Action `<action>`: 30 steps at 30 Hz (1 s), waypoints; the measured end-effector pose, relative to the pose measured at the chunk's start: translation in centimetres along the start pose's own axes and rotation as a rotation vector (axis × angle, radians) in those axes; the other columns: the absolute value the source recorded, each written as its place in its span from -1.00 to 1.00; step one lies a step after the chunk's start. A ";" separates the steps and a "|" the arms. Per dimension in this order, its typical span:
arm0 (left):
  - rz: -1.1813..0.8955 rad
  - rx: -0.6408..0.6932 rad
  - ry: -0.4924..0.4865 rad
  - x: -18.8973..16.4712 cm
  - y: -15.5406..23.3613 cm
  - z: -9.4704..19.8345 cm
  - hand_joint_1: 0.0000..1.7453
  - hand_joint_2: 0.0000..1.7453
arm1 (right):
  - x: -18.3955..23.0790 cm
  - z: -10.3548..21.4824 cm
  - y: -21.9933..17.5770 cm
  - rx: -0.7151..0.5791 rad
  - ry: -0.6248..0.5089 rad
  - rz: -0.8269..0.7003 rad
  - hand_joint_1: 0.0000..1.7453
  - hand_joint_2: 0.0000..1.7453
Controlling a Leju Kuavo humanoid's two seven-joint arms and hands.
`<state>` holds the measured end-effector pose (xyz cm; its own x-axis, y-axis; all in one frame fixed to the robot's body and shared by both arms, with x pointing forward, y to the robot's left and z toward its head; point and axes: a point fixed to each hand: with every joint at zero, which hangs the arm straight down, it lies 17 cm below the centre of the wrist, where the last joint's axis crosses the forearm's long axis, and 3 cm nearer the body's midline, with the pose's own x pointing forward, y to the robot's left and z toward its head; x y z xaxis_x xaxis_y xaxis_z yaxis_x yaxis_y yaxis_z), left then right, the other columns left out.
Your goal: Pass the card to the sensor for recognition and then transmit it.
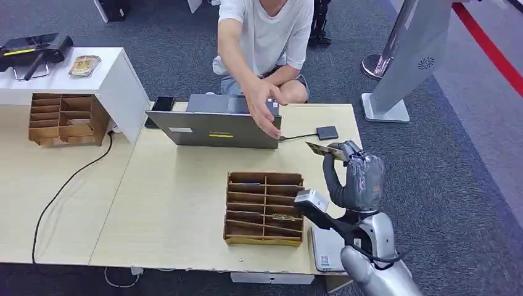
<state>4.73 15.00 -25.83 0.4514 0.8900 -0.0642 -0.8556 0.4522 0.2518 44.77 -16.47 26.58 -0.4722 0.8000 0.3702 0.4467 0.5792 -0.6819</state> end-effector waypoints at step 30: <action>0.001 0.001 0.005 0.1 0.1 0.0 -1.00 -1.00 | 5.6 -4.3 6.7 0.179 -0.100 -0.016 -1.00 -1.00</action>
<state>4.69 15.08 -25.86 0.4496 0.8906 -0.0684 -0.8557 0.4514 0.2529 48.32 -7.44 26.81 -0.5553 0.7661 0.3236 0.3005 0.5476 -0.7809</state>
